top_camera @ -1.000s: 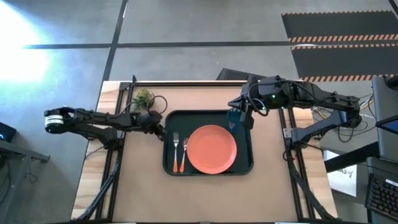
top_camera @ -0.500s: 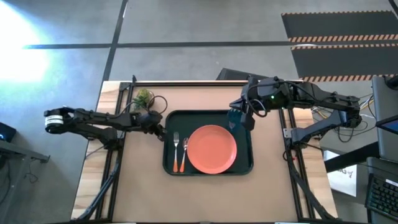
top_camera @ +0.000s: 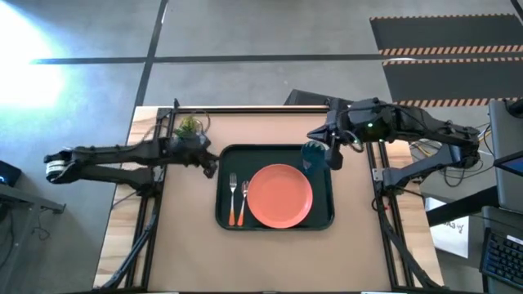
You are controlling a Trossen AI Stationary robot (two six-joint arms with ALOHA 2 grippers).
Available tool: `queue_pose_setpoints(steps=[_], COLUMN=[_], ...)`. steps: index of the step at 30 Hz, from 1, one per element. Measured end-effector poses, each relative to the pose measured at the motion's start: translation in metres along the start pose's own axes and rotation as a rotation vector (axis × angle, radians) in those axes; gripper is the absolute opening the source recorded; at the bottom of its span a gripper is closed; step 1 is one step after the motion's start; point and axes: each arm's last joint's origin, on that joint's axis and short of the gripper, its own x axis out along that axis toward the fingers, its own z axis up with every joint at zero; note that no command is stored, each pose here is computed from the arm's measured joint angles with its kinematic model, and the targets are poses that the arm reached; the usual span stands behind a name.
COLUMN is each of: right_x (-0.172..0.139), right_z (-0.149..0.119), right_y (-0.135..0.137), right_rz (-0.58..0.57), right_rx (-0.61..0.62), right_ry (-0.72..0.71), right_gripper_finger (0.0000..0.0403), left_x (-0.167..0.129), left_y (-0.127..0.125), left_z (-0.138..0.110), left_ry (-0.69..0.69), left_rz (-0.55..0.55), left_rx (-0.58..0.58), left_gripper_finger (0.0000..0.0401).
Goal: Pick and place plate/cup/fork/spoon on tray
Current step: Return to Home Position
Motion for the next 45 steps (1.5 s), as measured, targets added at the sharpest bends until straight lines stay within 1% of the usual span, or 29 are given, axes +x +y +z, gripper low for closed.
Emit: queue_pose_setpoints(steps=[3,7,10,13,16,18,22,25,27,31,34,38,41,45], right_x=[-0.015,-0.045,-0.068,-0.084,-0.09,-0.101,-0.112,-0.107,-0.101,-0.089,-0.084,-0.073,-0.063,-0.053], right_z=[0.001,0.002,0.001,-0.002,-0.008,-0.016,-0.031,-0.042,-0.052,-0.076,-0.097,-0.123,-0.142,-0.163], right_y=[-0.002,-0.006,-0.008,-0.008,-0.009,-0.01,-0.009,-0.006,-0.005,-0.005,-0.004,-0.004,-0.004,-0.004], right_rz=[0.001,0.003,0.044,0.103,0.123,0.152,0.253,0.327,0.343,0.36,0.383,0.411,0.426,0.428], right_rx=[-0.02,-0.024,-0.02,-0.016,-0.02,-0.026,-0.037,-0.05,-0.054,0.001,0.05,0.098,0.138,0.215], right_ry=[-0.056,-0.162,-0.241,-0.3,-0.318,-0.357,-0.452,-0.516,-0.538,-0.575,-0.636,-0.738,-0.788,-0.829], right_gripper_finger=[0.0009,0.0008,0.0008,0.0008,0.0008,0.0008,0.0008,0.0008,0.0008,0.0008,0.0008,0.0008,0.0008,0.0008], left_x=[-0.03,-0.077,-0.108,-0.129,-0.14,-0.145,-0.148,-0.146,-0.141,-0.124,-0.111,-0.1,-0.093,-0.091], left_y=[-0.007,-0.016,-0.019,-0.018,-0.017,-0.016,-0.017,-0.018,-0.017,-0.012,-0.008,-0.002,0.002,0.002], left_z=[0.019,0.04,0.044,0.039,0.029,0.023,0.013,0.007,0.002,-0.013,-0.023,-0.03,-0.033,-0.032], left_ry=[-0.088,-0.266,-0.361,-0.401,-0.394,-0.39,-0.442,-0.51,-0.529,-0.483,-0.448,-0.475,-0.494,-0.529], left_rz=[-0.013,-0.091,-0.179,-0.306,-0.44,-0.53,-0.736,-0.881,-0.933,-0.954,-0.941,-0.854,-0.783,-0.719], left_rx=[0.056,0.132,0.184,0.203,0.217,0.23,0.261,0.271,0.264,0.217,0.165,0.085,0.048,0.017], left_gripper_finger=[0.0,0.0,0.0,0.0,0.0,0.0,0.0,0.0,0.0,0.0,0.0,0.0,0.0,0.0])
